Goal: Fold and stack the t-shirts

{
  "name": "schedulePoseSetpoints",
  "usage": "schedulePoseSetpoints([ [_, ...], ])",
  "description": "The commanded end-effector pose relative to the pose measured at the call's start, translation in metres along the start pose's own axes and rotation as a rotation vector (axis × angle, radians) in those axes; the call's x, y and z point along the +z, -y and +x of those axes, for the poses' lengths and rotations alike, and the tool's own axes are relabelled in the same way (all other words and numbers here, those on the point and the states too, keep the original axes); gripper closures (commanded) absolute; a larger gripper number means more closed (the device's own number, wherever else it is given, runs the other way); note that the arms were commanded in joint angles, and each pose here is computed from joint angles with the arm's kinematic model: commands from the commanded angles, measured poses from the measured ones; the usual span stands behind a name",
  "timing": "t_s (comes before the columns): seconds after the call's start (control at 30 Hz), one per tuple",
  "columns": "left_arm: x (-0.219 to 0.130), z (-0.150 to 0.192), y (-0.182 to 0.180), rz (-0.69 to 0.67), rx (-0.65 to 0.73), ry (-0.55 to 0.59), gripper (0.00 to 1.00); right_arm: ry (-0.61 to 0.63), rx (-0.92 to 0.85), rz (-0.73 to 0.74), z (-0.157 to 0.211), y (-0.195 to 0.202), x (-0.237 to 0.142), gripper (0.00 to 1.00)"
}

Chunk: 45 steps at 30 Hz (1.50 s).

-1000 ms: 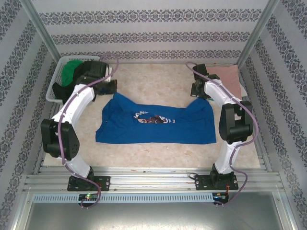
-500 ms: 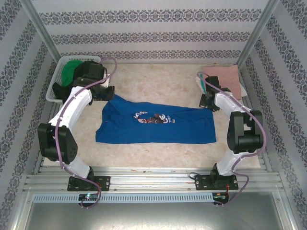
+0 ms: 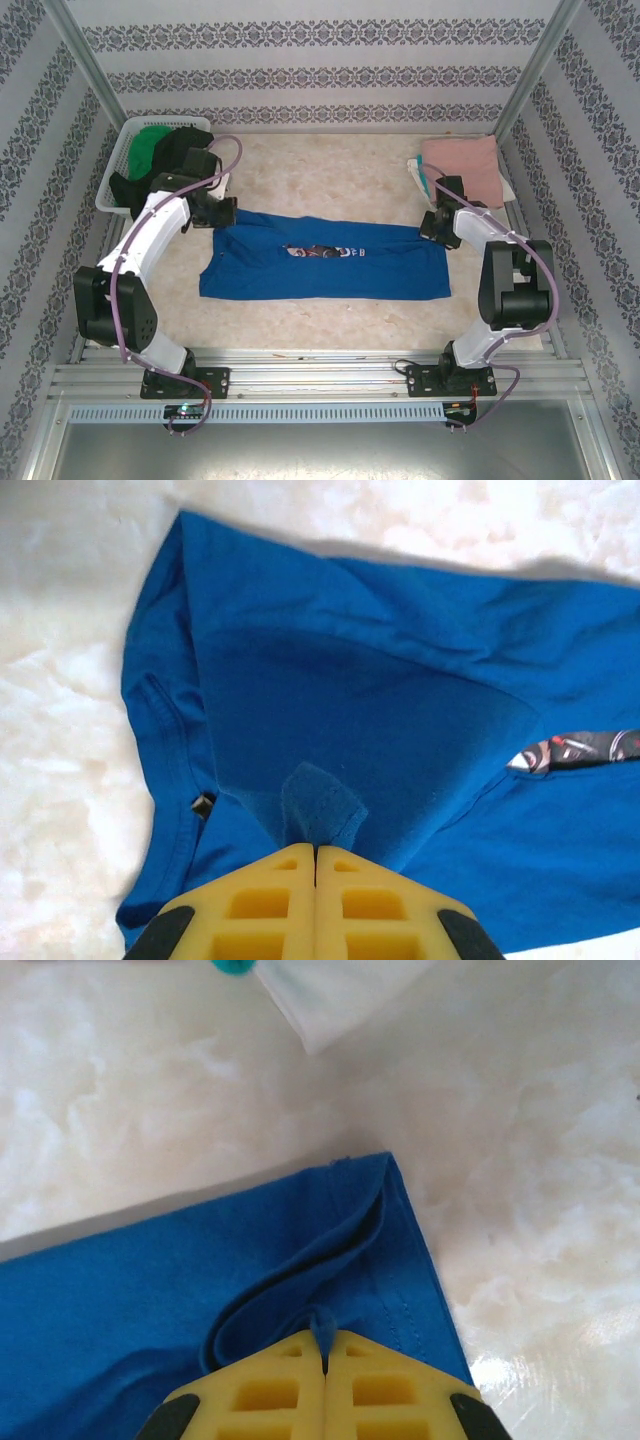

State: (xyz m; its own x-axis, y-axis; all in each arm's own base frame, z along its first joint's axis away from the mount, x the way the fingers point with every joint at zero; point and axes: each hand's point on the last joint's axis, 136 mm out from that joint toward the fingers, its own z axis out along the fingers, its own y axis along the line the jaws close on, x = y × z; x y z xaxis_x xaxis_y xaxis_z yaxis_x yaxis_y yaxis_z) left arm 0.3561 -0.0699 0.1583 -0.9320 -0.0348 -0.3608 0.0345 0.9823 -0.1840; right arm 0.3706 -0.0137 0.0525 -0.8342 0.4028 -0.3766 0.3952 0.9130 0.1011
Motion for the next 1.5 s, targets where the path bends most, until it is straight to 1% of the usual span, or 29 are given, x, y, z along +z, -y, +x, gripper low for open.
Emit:
schedulePoseSetpoints([
  [0.0, -0.006, -0.022, 0.005, 0.011, 0.020, 0.055, 1.00, 0.090, 0.020, -0.085, -0.038, -0.027, -0.020, 0.98],
  [0.1, -0.005, -0.063, 0.009, 0.019, 0.050, 0.092, 1.00, 0.142, 0.005, -0.102, -0.078, -0.047, -0.028, 0.99],
  [0.2, -0.002, -0.104, 0.015, 0.033, 0.062, 0.095, 1.00, 0.186, -0.009, -0.122, -0.110, -0.064, -0.029, 1.00],
  [0.27, 0.004, -0.122, 0.019, 0.045, 0.073, 0.087, 1.00, 0.185, -0.008, -0.113, -0.116, -0.066, -0.025, 1.00],
  [0.33, 0.013, -0.129, 0.022, 0.056, 0.073, 0.050, 1.00, 0.173, -0.010, -0.102, -0.114, -0.064, -0.022, 1.00],
  [0.4, 0.021, -0.126, 0.023, 0.069, 0.074, 0.005, 1.00, 0.169, -0.007, -0.097, -0.105, -0.059, -0.021, 1.00],
  [0.53, 0.028, -0.110, 0.021, 0.078, 0.069, -0.014, 1.00, 0.138, -0.023, -0.068, -0.078, -0.042, -0.015, 0.98],
  [0.6, 0.029, -0.098, 0.021, 0.092, 0.059, -0.017, 1.00, 0.109, -0.022, -0.031, -0.060, -0.028, -0.009, 0.98],
  [0.7, 0.028, -0.077, 0.016, 0.083, 0.055, -0.030, 1.00, 0.076, -0.008, -0.017, -0.040, -0.012, -0.002, 0.98],
  [0.8, 0.027, -0.058, 0.011, 0.073, 0.049, -0.052, 1.00, 0.049, 0.015, 0.005, -0.029, 0.000, 0.002, 0.97],
  [0.9, 0.021, -0.052, 0.010, 0.069, 0.047, -0.046, 1.00, 0.036, 0.031, 0.037, -0.023, 0.010, 0.005, 0.97],
  [1.07, 0.011, -0.057, 0.011, 0.068, 0.052, -0.025, 1.00, 0.007, 0.061, 0.072, -0.013, 0.021, 0.009, 0.96],
  [1.1, 0.011, -0.056, 0.012, 0.074, 0.051, -0.027, 1.00, -0.002, 0.061, 0.064, -0.009, 0.020, 0.009, 0.93],
  [1.17, 0.013, -0.053, 0.012, 0.077, 0.046, -0.030, 1.00, -0.007, 0.066, 0.059, -0.004, 0.020, 0.008, 0.82],
  [1.23, 0.017, -0.048, 0.012, 0.084, 0.042, -0.037, 1.00, -0.008, 0.069, 0.065, 0.000, 0.023, 0.007, 0.80],
  [1.27, 0.018, -0.046, 0.012, 0.087, 0.040, -0.038, 1.00, -0.007, 0.069, 0.073, 0.000, 0.024, 0.005, 0.77],
  [1.33, 0.020, -0.041, 0.011, 0.086, 0.035, -0.038, 1.00, -0.016, 0.071, 0.087, 0.002, 0.028, 0.000, 0.68],
  [1.37, 0.021, -0.039, 0.011, 0.092, 0.034, -0.039, 1.00, -0.018, 0.072, 0.089, 0.003, 0.029, -0.003, 0.68],
  [1.43, 0.023, -0.037, 0.013, 0.100, 0.033, -0.042, 1.00, 0.010, 0.064, 0.079, 0.003, 0.026, -0.016, 0.65],
  [1.47, 0.024, -0.035, 0.012, 0.101, 0.031, -0.048, 1.00, 0.036, 0.052, 0.068, 0.003, 0.022, -0.024, 0.60],
])
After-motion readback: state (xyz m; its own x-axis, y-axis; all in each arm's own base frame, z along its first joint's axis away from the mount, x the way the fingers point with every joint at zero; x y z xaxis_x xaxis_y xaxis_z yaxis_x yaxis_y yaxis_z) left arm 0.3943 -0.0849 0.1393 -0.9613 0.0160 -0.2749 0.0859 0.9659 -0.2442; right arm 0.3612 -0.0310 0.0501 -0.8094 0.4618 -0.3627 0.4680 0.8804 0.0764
